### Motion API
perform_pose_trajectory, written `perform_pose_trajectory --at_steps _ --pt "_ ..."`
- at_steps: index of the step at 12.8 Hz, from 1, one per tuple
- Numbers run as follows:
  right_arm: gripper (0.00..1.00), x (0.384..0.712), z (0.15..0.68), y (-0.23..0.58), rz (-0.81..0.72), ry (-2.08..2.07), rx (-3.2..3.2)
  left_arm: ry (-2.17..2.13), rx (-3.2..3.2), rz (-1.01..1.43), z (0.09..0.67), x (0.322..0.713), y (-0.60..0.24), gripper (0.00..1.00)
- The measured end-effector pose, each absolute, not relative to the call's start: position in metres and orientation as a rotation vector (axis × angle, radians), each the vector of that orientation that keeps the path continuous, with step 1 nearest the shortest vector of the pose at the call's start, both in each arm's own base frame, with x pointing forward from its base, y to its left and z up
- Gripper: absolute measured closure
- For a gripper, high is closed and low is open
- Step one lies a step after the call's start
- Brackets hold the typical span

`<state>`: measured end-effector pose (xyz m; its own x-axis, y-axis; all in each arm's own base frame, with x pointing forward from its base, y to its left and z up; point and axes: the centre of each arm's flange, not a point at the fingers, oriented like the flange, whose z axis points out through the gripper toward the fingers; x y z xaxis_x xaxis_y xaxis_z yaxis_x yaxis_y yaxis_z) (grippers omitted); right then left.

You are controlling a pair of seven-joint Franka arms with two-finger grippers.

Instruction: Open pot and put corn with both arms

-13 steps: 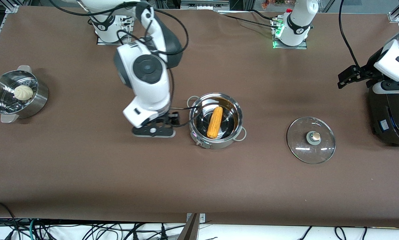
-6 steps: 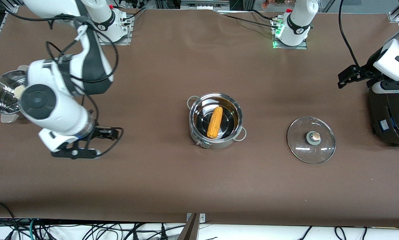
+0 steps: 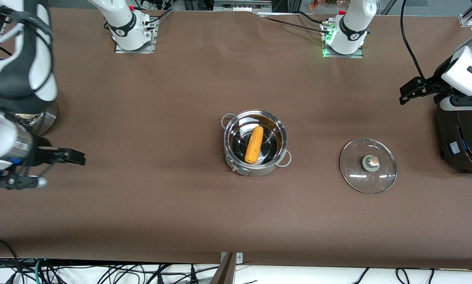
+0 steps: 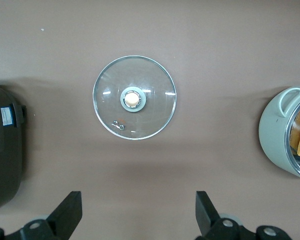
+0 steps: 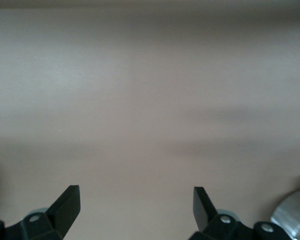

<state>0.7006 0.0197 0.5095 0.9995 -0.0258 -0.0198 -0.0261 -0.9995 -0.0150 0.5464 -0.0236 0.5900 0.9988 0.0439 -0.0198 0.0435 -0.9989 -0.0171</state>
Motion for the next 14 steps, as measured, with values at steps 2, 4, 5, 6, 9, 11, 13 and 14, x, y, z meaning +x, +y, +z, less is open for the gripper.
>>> perform_pose_trajectory --at_steps 2,4,5,6,9,11,13,14 --pt "0.00 0.687 0.521 0.006 0.035 0.061 -3.114 -0.067 -3.124 0.032 0.590 0.546 -0.024 0.00" --pt "0.00 0.671 0.533 -0.004 0.034 0.087 -3.101 -0.067 -3.124 0.032 0.590 0.546 -0.024 0.00" --pt "0.00 0.662 0.539 -0.014 0.022 0.108 -3.095 -0.067 -3.124 0.032 0.590 0.546 -0.024 0.00" --pt "0.00 0.656 0.545 -0.025 0.001 0.127 -3.099 -0.067 -3.124 0.033 0.590 0.546 -0.024 0.00" --pt "0.00 0.642 0.568 -0.040 -0.054 0.116 -3.176 -0.067 -3.124 0.033 0.590 0.546 -0.024 0.00" --pt "0.00 0.631 0.584 -0.034 -0.079 0.089 -3.181 -0.067 -3.124 0.033 0.590 0.546 -0.024 0.00" --pt "0.00 0.617 0.585 -0.027 -0.042 0.069 -3.175 -0.067 -3.124 0.034 0.590 0.546 -0.024 0.00" --pt "0.00 0.608 0.584 -0.026 0.006 0.064 -3.173 -0.067 -3.124 0.034 0.590 0.546 -0.024 0.00"
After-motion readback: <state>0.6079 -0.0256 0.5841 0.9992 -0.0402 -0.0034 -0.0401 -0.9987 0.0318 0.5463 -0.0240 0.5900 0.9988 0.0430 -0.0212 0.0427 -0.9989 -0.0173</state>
